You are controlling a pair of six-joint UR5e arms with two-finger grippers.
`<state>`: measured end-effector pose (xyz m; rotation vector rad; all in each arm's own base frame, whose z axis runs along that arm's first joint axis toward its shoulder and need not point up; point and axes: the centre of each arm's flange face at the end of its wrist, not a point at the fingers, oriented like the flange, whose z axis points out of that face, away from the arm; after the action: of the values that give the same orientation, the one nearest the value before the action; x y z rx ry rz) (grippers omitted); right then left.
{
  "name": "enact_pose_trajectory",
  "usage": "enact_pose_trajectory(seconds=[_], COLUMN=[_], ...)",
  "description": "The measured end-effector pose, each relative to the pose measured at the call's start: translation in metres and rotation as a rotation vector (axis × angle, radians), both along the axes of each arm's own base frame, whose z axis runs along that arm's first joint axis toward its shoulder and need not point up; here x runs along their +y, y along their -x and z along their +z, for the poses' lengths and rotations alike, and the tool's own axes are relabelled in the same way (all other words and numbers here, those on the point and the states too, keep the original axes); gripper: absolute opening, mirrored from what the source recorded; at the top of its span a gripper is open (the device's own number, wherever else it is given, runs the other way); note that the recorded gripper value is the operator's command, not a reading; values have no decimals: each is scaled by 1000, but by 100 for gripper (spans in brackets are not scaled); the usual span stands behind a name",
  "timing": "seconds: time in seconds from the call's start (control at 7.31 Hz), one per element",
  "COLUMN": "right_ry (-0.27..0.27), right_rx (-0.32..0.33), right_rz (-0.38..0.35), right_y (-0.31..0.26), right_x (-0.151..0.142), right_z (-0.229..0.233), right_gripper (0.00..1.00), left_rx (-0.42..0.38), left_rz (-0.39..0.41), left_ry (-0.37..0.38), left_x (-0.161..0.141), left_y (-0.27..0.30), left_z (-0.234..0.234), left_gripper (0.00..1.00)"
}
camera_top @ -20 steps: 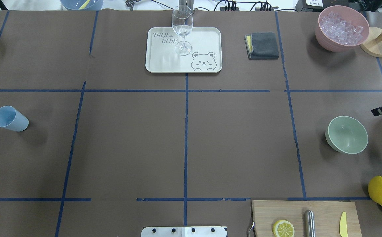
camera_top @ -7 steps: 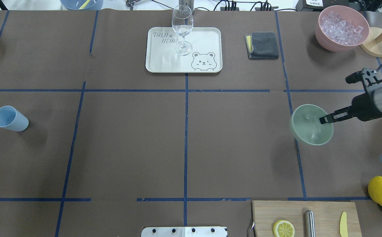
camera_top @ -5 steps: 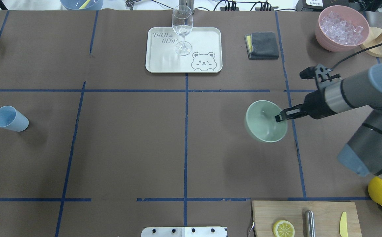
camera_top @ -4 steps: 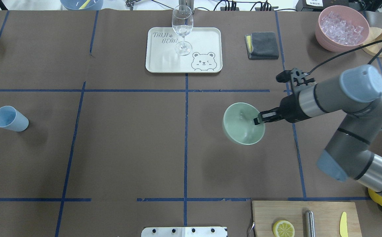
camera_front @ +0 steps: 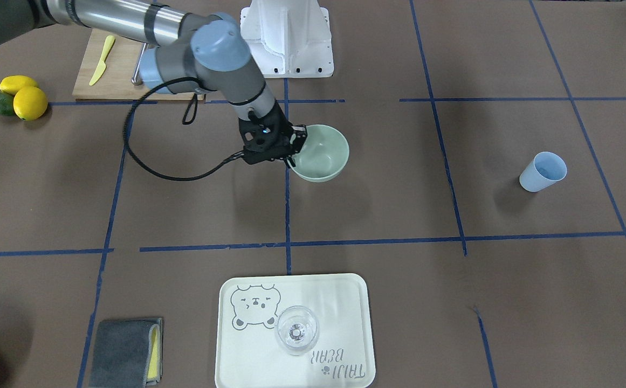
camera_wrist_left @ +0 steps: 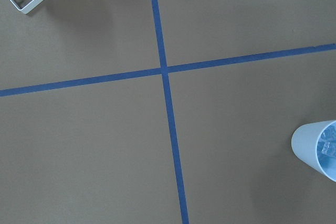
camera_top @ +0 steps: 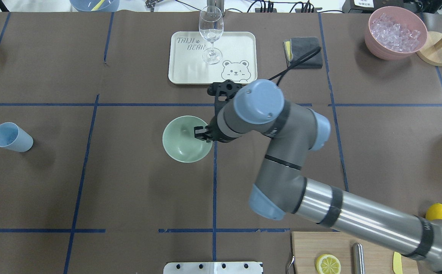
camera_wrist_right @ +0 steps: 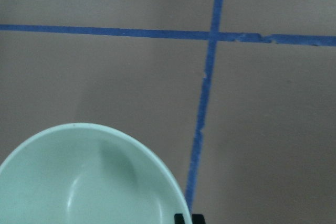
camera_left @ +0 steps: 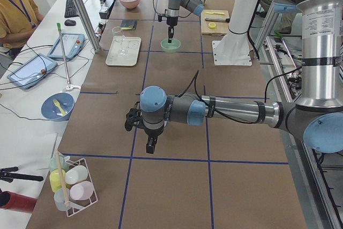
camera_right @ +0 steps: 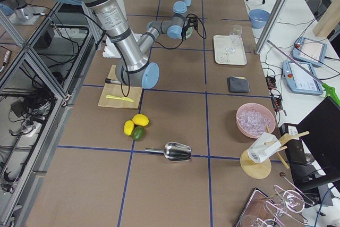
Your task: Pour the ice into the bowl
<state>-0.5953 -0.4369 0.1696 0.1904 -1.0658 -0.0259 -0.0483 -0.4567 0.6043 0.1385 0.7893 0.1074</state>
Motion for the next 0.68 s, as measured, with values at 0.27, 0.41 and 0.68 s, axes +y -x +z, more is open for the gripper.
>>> enact_pose_trajectory(seconds=[0.27,0.41,0.68], right_ry=[15,12,12], right_rx=[43,53,76], right_rz=[9,10,33], right_y=[53,68,100], right_x=[3,9,8], right_z=[-22,-27,-48], right_gripper=[0,0,98], left_rx=[1,1,2], left_rz=[1,1,2], left_ry=[-1,-1,-1], left_x=[0,0,0], left_y=[-1,-1,-1], left_z=[-1,-1,-1], left_gripper=[100,100,100])
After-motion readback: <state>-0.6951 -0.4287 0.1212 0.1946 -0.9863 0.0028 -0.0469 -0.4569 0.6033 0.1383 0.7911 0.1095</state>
